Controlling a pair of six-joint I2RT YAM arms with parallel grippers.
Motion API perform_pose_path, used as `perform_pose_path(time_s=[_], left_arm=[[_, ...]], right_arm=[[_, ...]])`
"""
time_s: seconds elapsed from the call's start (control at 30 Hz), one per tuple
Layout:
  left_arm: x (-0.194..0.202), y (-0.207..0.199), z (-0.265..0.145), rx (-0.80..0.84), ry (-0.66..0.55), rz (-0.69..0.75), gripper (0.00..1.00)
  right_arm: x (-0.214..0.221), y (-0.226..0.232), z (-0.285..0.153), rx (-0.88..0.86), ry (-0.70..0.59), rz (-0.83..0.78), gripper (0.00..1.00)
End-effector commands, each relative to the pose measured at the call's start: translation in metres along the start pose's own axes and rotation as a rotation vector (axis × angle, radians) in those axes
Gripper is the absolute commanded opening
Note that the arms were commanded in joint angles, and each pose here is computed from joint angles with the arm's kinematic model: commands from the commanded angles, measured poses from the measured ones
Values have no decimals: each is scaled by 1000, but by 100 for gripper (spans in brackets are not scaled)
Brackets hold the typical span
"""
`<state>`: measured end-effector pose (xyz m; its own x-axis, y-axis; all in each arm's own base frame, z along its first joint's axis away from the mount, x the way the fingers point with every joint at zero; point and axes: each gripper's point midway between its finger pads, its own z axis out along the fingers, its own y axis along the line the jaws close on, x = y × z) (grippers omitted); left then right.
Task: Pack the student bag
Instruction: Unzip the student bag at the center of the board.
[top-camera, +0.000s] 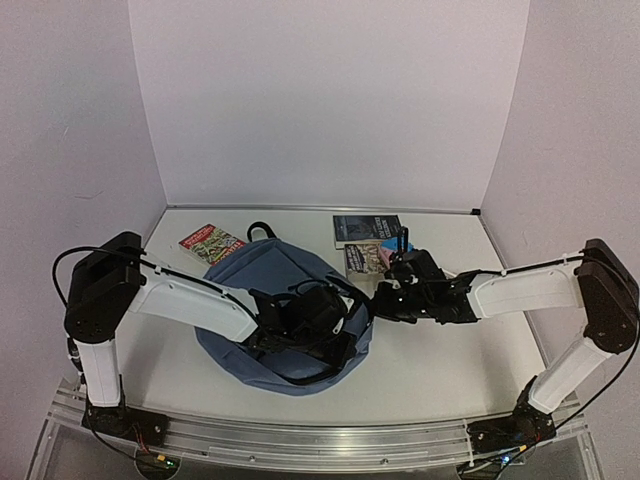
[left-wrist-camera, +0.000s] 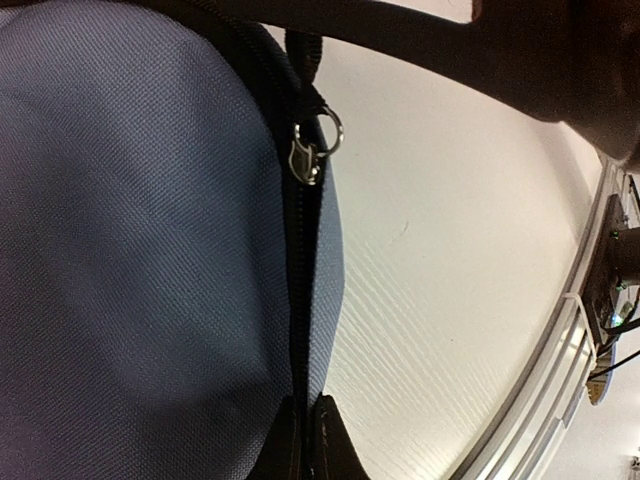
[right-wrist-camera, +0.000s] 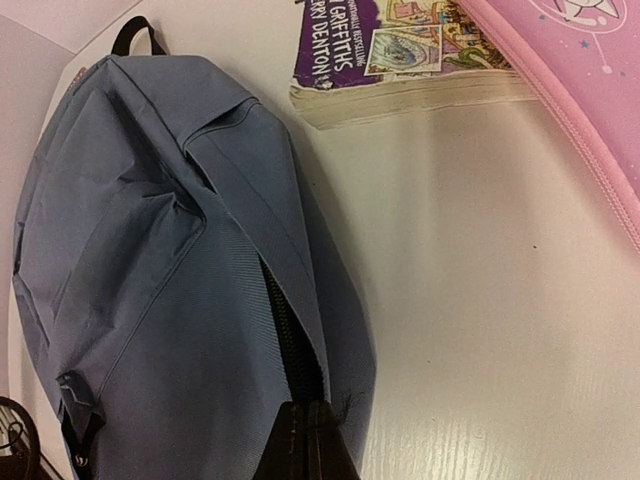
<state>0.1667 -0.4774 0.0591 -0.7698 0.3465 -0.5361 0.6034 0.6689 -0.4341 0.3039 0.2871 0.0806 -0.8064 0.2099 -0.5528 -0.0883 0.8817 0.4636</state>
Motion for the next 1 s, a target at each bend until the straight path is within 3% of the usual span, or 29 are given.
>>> perform_pose_path(time_s=[0.0,0.63,0.87,0.97], left_arm=[[15,-26,-20,131,73,26,0],[41,-34,-28,116,169,17,0],[44,-31,-47,118,162,6,0],[54,-28,-60,118,194,16,0]], right_arm=[[-42,16,-5,-21,-121,2,0],[-81,-2,-8,28,-175,2,0],[-63,38,-29,-153,-96,-138,0],[-35,51,-38,-226,-30,-171,0]])
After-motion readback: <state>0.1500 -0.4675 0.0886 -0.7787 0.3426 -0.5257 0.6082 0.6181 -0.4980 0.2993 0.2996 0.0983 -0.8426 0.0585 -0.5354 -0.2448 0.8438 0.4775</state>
